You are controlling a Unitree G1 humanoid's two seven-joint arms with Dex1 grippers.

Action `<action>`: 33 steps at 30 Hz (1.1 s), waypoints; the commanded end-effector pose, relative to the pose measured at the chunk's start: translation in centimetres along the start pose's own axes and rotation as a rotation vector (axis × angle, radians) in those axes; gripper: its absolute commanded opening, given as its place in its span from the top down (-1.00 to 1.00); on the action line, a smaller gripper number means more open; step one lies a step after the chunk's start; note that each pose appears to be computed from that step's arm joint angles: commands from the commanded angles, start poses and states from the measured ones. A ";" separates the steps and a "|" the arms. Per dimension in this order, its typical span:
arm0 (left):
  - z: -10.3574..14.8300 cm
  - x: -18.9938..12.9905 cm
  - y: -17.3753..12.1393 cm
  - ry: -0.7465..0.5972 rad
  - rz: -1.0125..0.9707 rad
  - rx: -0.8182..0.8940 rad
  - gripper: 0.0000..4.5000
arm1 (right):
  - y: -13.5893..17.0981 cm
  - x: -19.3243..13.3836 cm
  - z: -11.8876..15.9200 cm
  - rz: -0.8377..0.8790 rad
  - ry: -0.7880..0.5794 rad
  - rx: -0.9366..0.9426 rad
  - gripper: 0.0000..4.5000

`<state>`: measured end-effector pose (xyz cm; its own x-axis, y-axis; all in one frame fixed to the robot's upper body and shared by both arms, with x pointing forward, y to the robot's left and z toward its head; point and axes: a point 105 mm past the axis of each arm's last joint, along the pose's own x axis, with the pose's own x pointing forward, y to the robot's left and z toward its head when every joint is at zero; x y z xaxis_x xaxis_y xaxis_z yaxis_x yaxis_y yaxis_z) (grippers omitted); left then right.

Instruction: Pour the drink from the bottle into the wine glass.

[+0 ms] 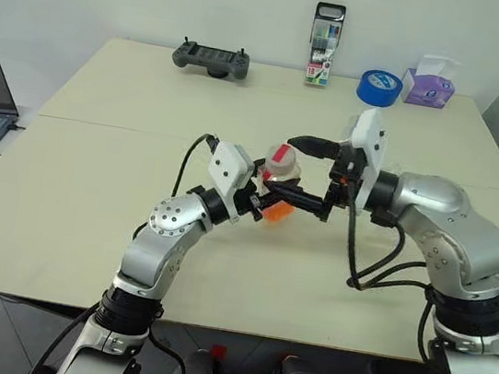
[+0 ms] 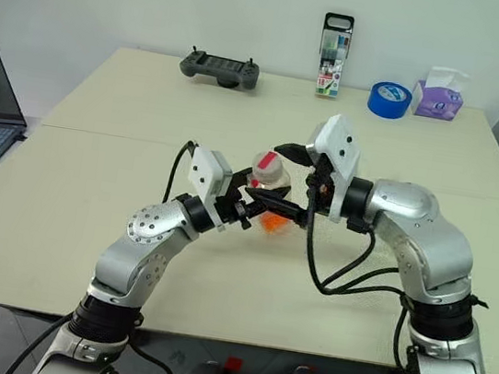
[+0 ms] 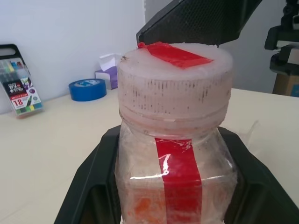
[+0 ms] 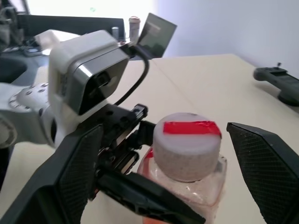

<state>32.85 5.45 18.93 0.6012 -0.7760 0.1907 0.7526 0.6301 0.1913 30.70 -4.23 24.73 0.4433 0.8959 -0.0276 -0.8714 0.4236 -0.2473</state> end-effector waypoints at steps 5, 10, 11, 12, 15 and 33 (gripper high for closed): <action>1.9 0.7 -0.5 -0.075 -0.037 0.031 0.06 | 0.1 -0.4 0.5 -0.400 -0.018 0.063 -1.00; 1.8 0.8 -0.7 -0.074 -0.046 0.026 0.06 | 0.6 -0.3 1.3 -0.518 -0.043 0.095 -1.00; 1.8 0.8 -0.7 -0.074 -0.049 0.026 0.06 | 0.8 -0.2 1.6 -0.528 -0.048 0.094 -1.00; 1.8 0.8 -0.7 -0.074 -0.050 0.026 0.06 | 1.0 0.0 1.7 -0.531 -0.051 0.094 -1.00; 1.7 0.9 -0.6 -0.072 -0.052 0.027 0.06 | 1.4 0.5 2.1 -0.546 -0.059 0.101 -1.00; 1.6 0.9 -0.7 -0.065 -0.049 0.028 0.06 | 1.5 1.2 1.0 -0.583 -0.001 0.131 -0.84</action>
<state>32.99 4.91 18.77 0.5808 -0.7923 0.1872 0.7722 0.6089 0.1815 29.84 -2.26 24.19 0.8508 0.5249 0.0254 -0.5206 0.8485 -0.0946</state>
